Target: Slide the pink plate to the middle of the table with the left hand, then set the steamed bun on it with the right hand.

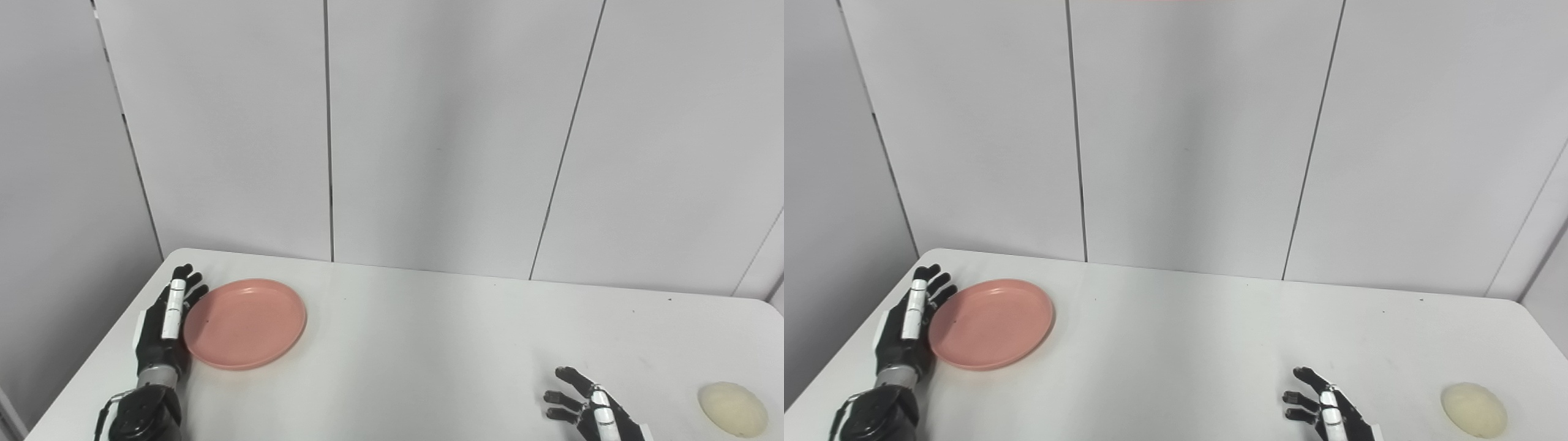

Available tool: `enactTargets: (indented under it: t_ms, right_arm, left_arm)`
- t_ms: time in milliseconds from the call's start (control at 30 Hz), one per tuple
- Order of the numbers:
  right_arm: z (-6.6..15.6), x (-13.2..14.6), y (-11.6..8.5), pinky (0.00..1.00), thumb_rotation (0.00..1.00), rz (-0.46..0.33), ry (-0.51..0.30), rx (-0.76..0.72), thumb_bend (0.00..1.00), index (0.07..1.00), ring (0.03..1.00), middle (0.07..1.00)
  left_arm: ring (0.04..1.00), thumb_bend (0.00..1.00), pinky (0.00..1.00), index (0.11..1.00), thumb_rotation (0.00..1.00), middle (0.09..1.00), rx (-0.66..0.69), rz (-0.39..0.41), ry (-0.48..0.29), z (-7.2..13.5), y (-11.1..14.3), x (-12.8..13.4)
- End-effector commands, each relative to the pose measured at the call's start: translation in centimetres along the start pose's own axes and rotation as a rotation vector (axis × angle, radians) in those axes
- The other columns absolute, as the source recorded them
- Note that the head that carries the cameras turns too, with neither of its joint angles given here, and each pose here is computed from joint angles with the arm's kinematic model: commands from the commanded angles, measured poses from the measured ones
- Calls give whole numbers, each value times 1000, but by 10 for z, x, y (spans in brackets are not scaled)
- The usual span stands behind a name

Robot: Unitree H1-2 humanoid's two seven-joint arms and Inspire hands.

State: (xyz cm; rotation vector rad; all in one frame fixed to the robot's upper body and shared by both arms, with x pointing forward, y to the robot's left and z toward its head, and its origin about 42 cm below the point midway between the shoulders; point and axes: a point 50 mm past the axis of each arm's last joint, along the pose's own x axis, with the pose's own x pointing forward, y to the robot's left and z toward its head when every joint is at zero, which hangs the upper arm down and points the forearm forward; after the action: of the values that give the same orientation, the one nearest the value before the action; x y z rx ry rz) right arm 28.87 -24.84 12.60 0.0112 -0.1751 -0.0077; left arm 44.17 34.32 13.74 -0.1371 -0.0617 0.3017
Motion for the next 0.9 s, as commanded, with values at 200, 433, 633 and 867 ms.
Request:
enactTargets:
  t_ms: [200,433,633,867]
  right_arm:
    - [-13,-15,5,641,939,-10,58,13,538,725,685,818]
    - [-12,-15,7,633,943,-11,56,9,526,726,681,810]
    - [-9,-15,9,657,928,-13,75,36,519,738,688,813]
    - [-8,-15,11,635,921,-17,68,28,536,722,666,801]
  left_arm:
    - [837,800,884,842,817,855,-47,-68,8,8,-22,1]
    - [843,799,866,861,834,874,-108,-123,30,12,-40,-3]
    - [840,775,868,852,851,865,-99,-193,55,10,-63,-11]
    - [831,771,848,844,834,853,-67,-266,89,3,-86,-21]
